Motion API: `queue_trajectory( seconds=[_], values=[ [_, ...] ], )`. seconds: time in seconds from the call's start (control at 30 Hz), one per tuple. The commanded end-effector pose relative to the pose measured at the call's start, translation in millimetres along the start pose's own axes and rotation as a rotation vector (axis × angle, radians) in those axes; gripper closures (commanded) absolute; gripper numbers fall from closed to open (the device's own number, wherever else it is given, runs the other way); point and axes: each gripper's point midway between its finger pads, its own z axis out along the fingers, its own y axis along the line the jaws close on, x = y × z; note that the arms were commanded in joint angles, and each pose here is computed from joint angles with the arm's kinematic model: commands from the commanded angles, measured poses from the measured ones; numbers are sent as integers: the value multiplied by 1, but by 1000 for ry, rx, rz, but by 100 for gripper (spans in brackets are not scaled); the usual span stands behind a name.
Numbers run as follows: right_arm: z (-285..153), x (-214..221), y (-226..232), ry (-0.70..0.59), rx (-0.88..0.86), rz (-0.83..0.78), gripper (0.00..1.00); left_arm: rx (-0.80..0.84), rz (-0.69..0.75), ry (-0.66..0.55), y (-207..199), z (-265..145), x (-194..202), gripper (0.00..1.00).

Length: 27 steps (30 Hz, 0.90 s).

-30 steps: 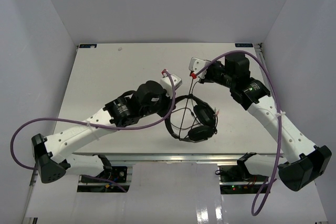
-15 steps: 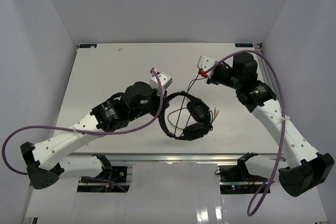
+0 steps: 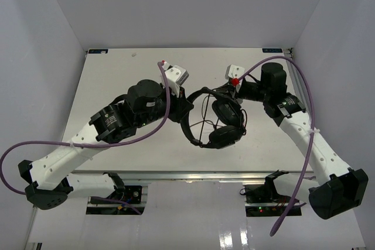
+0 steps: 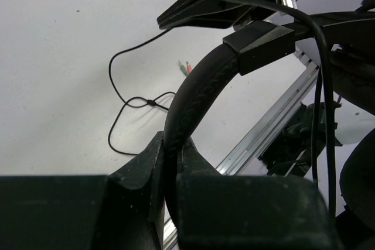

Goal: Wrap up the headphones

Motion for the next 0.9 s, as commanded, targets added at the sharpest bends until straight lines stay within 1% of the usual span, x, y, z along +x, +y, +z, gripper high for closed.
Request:
queue_trajectory(
  seconds=[0.0, 0.13, 0.2, 0.27, 0.33, 0.43, 0.5, 0.6, 0.7, 0.87],
  values=[
    [4, -20, 12, -137, -130, 154, 92, 100, -66, -123, -26, -22, -49, 100],
    [8, -29, 29, -223, -251, 296, 92, 96, -75, -150, -28, -28, -67, 100],
    [13, -34, 30, -287, -278, 304, 92, 95, -75, -165, -29, -32, -76, 100],
    [13, -42, 32, -340, -310, 350, 92, 87, -72, -156, -29, -29, -76, 100],
    [17, -41, 33, -355, -325, 411, 92, 94, -77, -155, -32, -28, -81, 100],
    [27, -36, 28, -376, -319, 418, 92, 101, -88, -157, -35, -29, -88, 100],
    [35, -28, 27, -379, -320, 435, 91, 106, -90, -169, -37, -32, -95, 100],
    [46, -11, 31, -374, -342, 501, 89, 95, -86, -176, -36, -32, -101, 100],
    [51, -5, 35, -392, -367, 517, 89, 65, -78, -199, -32, -34, -111, 100],
    [58, 6, 52, -384, -425, 569, 88, 1, -77, -257, -21, -42, -129, 100]
  ],
)
